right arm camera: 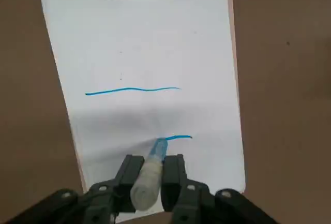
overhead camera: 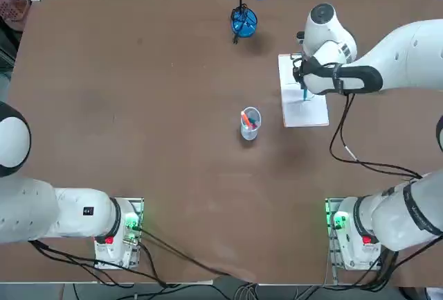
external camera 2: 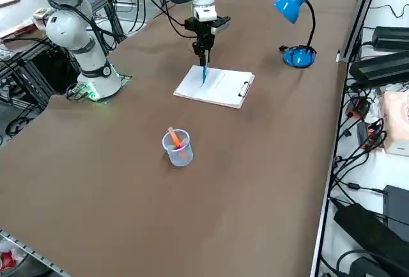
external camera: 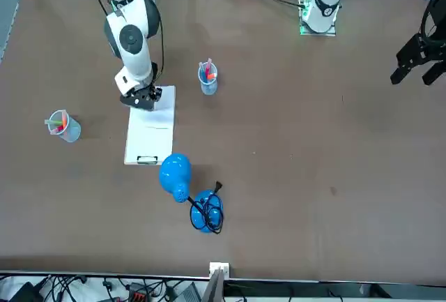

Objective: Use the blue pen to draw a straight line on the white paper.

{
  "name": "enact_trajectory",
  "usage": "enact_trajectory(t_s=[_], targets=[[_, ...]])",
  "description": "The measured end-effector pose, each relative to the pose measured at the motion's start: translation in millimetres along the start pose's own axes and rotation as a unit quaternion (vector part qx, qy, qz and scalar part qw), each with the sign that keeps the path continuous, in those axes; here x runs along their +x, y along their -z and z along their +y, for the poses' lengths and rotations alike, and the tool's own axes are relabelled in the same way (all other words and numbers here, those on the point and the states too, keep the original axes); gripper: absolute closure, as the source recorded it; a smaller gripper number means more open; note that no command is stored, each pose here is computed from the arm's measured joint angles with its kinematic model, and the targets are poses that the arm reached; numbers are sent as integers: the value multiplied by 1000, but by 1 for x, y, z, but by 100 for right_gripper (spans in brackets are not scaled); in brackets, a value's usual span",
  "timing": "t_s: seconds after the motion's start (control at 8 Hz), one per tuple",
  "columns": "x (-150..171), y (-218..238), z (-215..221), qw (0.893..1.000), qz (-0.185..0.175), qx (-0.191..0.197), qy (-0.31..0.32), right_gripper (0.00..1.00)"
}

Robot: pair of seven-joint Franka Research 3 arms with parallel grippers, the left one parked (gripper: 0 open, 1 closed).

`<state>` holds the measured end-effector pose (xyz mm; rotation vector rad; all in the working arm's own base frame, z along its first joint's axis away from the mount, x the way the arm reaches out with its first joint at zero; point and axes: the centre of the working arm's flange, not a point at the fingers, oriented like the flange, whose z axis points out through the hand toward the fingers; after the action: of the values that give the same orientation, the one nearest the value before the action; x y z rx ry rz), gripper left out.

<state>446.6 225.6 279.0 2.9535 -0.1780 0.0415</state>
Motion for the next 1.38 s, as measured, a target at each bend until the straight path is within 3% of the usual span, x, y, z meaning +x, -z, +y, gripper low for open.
enact_trajectory(t_s=[1.12,1.38], targets=[[-9,9,-34,1000,18,15,-10,83],[-1,21,-35,1000,5,-6,-11,83]])
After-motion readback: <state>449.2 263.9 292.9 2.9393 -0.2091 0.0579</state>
